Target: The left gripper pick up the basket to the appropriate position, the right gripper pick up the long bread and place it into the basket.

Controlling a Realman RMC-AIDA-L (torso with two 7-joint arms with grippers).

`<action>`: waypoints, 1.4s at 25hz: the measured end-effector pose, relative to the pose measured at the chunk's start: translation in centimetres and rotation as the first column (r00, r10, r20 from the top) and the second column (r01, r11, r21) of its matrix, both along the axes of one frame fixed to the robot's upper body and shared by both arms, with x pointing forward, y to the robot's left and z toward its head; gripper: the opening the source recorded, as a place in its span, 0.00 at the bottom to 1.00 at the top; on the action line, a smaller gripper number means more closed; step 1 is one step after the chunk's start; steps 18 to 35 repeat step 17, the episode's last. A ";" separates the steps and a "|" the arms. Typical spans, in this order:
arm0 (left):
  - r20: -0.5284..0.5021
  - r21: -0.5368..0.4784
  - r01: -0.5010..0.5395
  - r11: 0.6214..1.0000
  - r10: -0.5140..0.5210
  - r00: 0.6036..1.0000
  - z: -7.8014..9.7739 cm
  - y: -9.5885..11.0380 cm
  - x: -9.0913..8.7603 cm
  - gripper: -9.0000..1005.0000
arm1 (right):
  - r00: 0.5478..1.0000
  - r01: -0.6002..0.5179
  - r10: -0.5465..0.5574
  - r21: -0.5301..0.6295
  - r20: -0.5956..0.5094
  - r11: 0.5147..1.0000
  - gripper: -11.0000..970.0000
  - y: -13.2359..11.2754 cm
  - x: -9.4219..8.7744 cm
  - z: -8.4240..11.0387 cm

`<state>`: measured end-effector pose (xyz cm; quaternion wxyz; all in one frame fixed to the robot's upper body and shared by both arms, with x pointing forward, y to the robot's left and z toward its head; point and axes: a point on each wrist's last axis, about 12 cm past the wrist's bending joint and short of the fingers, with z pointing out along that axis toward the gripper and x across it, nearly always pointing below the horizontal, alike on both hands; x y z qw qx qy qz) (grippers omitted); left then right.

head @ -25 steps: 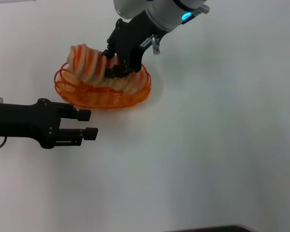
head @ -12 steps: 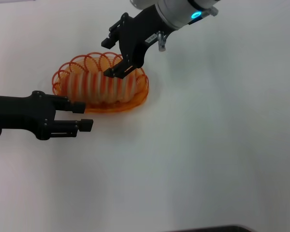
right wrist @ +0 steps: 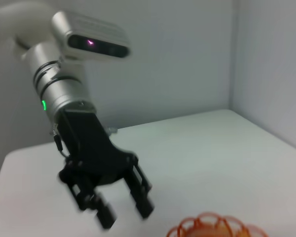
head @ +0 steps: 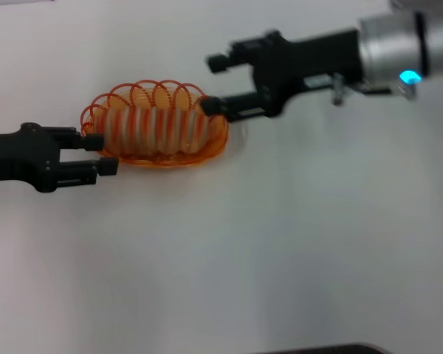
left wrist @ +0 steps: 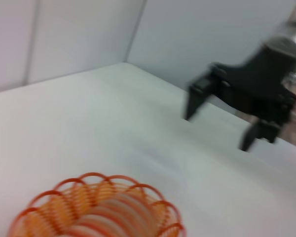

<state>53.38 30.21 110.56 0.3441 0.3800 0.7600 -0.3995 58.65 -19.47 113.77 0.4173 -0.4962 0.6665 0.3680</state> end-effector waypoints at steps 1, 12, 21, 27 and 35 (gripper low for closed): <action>0.003 0.004 -0.015 1.000 0.015 1.000 -0.1 0.2 0.0 0.57 | 0.999 0.032 -0.031 0.022 -0.030 0.999 0.75 -1.3 -0.9 -0.9; 0.012 0.034 -0.088 0.996 0.088 0.996 -1.0 0.6 0.2 0.57 | 0.959 0.250 -0.229 0.117 -0.166 0.961 0.74 -8.2 -7.1 -6.5; 0.011 0.035 -0.086 0.996 0.085 0.996 -1.0 0.6 0.2 0.57 | 0.957 0.253 -0.230 0.118 -0.177 0.960 0.74 -8.3 -7.4 -6.7; 0.011 0.035 -0.086 0.996 0.085 0.996 -1.0 0.6 0.2 0.57 | 0.957 0.253 -0.230 0.118 -0.177 0.960 0.74 -8.3 -7.4 -6.7; 0.011 0.035 -0.086 0.996 0.085 0.996 -1.0 0.6 0.2 0.57 | 0.957 0.253 -0.230 0.118 -0.177 0.960 0.74 -8.3 -7.4 -6.7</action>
